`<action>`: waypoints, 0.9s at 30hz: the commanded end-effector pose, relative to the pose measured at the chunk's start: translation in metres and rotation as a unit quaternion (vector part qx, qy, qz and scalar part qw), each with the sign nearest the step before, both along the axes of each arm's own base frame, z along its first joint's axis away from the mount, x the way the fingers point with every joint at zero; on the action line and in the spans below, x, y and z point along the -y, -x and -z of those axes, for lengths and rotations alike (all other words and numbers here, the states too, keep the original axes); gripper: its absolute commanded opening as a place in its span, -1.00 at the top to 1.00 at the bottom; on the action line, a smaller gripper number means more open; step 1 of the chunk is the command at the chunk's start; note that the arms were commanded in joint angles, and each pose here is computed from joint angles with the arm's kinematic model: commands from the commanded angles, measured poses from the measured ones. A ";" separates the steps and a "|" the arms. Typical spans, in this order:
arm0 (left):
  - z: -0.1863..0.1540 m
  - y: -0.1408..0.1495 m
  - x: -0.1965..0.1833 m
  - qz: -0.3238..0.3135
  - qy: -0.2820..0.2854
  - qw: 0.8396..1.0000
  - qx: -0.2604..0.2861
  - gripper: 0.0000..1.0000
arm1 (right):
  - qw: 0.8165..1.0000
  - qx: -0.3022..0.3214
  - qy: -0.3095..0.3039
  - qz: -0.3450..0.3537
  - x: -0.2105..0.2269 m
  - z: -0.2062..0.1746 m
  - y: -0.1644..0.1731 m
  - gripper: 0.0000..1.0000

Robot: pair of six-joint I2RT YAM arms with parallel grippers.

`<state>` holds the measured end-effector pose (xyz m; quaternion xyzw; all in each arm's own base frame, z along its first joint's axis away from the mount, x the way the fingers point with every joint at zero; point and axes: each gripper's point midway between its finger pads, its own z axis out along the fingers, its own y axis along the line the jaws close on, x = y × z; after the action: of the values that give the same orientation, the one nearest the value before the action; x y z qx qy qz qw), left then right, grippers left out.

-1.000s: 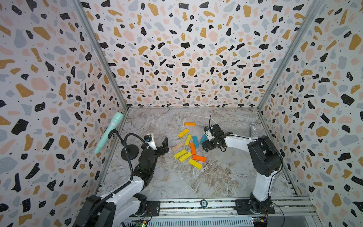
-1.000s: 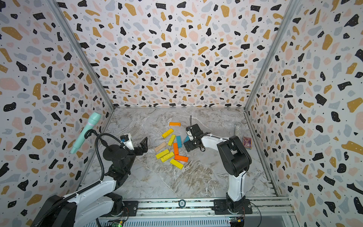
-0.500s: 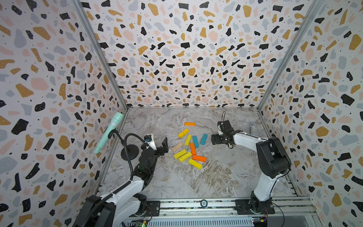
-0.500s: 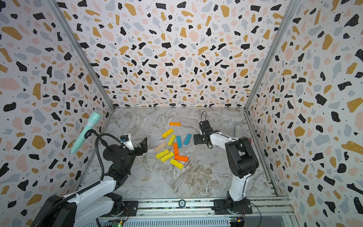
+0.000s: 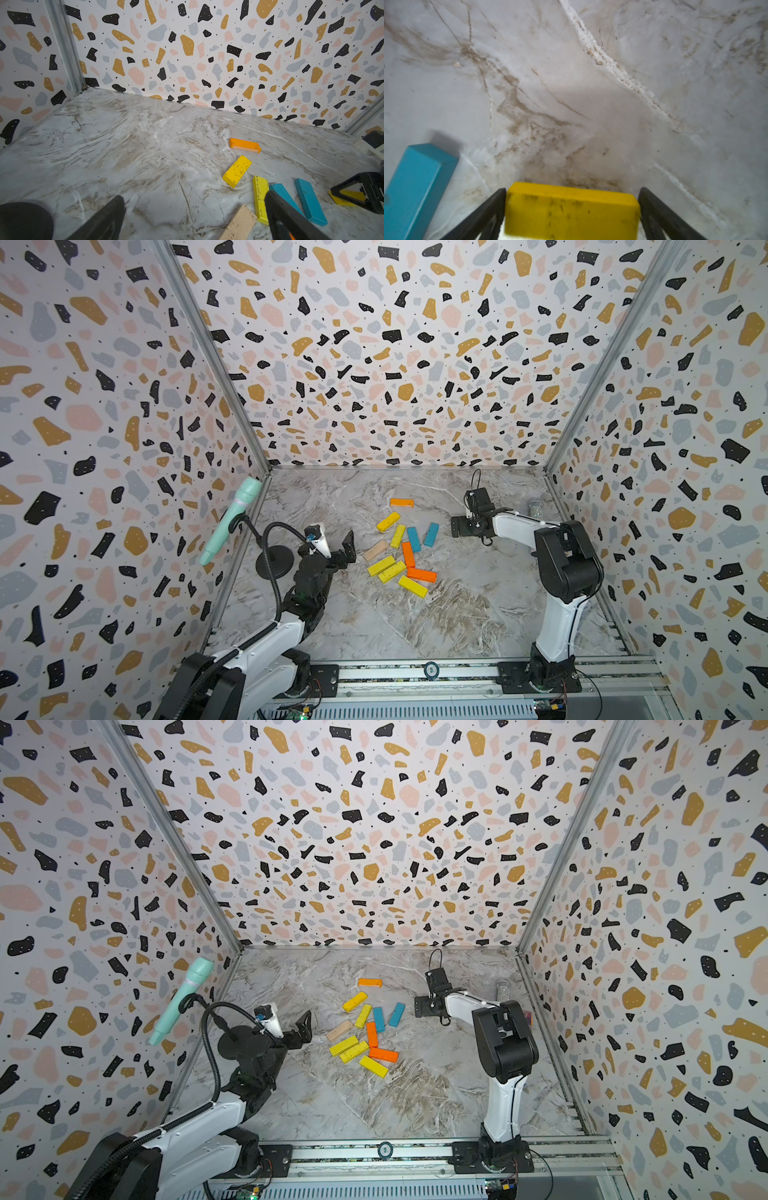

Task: Assemble the number 6 with building blocks
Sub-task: Move the building block to the center of the board.

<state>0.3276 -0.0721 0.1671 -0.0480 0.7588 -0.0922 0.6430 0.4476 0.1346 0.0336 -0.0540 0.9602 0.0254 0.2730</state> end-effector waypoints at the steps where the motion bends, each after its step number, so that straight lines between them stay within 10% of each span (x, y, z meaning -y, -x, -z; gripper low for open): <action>1: -0.019 -0.003 0.000 -0.006 0.011 1.000 0.029 -0.99 | 1.000 0.002 0.014 0.004 0.005 -0.005 -0.006 -0.98; 19: -0.018 -0.003 0.000 -0.005 0.012 1.000 0.027 -0.99 | 0.993 0.095 -0.070 -0.019 -0.018 -0.099 0.013 -1.00; 27: -0.018 -0.003 0.002 -0.001 0.014 1.000 0.026 -0.99 | 0.994 0.064 -0.089 -0.021 -0.027 -0.078 0.035 -0.58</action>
<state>0.3275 -0.0722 0.1670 -0.0479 0.7591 -0.0924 0.6426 0.4266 0.1545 0.1316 -0.0529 0.9225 0.0961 0.3701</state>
